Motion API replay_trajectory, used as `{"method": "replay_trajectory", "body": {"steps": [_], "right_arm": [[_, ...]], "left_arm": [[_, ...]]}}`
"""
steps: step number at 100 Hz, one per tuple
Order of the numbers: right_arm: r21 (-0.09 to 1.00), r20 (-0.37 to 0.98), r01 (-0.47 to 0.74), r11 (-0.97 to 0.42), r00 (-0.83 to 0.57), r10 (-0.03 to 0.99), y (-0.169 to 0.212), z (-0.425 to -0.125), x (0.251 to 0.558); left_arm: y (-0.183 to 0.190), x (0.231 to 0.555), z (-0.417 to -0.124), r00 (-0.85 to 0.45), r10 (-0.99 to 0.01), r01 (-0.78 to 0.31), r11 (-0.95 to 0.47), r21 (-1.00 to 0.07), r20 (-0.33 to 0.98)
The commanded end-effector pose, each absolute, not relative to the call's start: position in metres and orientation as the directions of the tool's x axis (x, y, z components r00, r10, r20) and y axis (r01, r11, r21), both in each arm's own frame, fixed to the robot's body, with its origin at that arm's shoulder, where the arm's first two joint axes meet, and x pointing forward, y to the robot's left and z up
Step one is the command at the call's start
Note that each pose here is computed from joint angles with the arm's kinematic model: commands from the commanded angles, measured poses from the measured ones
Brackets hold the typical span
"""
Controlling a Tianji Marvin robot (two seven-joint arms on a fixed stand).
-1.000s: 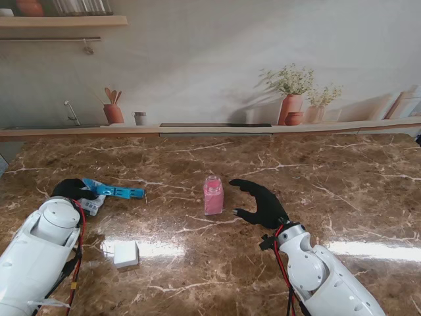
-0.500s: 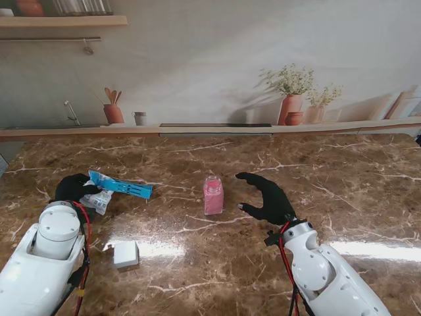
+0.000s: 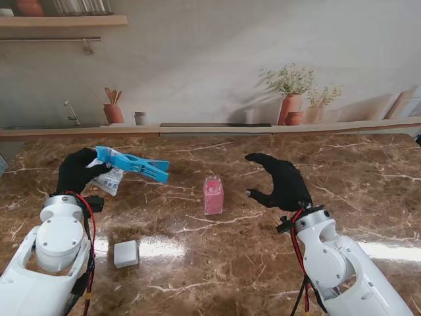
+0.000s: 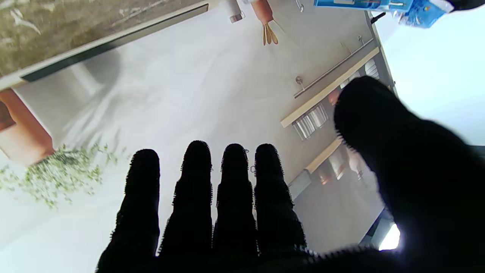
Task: Fill the seasoning bottle
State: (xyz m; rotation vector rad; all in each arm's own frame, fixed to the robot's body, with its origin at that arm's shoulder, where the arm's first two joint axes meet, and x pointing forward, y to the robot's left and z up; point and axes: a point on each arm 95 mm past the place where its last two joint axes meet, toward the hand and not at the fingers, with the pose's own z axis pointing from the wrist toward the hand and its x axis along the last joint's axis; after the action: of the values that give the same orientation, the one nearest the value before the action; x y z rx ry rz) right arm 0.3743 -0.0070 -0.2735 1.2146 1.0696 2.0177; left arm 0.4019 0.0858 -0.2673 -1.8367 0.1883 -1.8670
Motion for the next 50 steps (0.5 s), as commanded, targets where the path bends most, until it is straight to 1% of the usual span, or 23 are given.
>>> {"method": "replay_trajectory", "body": {"steps": [1, 18, 36, 50], "right_arm": [[0.848, 0.445, -0.062, -0.527, -0.457, 0.77, -0.006, -0.261, 0.372], [0.871, 0.389, -0.083, -0.484, -0.485, 0.783, 0.001, -0.228, 0.362], [0.904, 0.356, -0.027, -0.427, -0.508, 0.785, 0.013, -0.203, 0.351], [0.946, 0.292, 0.035, -0.321, -0.517, 0.805, 0.022, -0.19, 0.344]], "left_arm": [[0.069, 0.397, -0.259, -0.003, -0.445, 0.248, -0.868, -0.431, 0.895], [0.037, 0.388, -0.251, -0.085, -0.454, 0.216, -0.877, -0.428, 0.887], [0.002, 0.38, -0.253, -0.154, -0.423, 0.182, -0.901, -0.395, 0.893], [-0.024, 0.373, -0.257, -0.206, -0.373, 0.152, -0.925, -0.347, 0.904]]}}
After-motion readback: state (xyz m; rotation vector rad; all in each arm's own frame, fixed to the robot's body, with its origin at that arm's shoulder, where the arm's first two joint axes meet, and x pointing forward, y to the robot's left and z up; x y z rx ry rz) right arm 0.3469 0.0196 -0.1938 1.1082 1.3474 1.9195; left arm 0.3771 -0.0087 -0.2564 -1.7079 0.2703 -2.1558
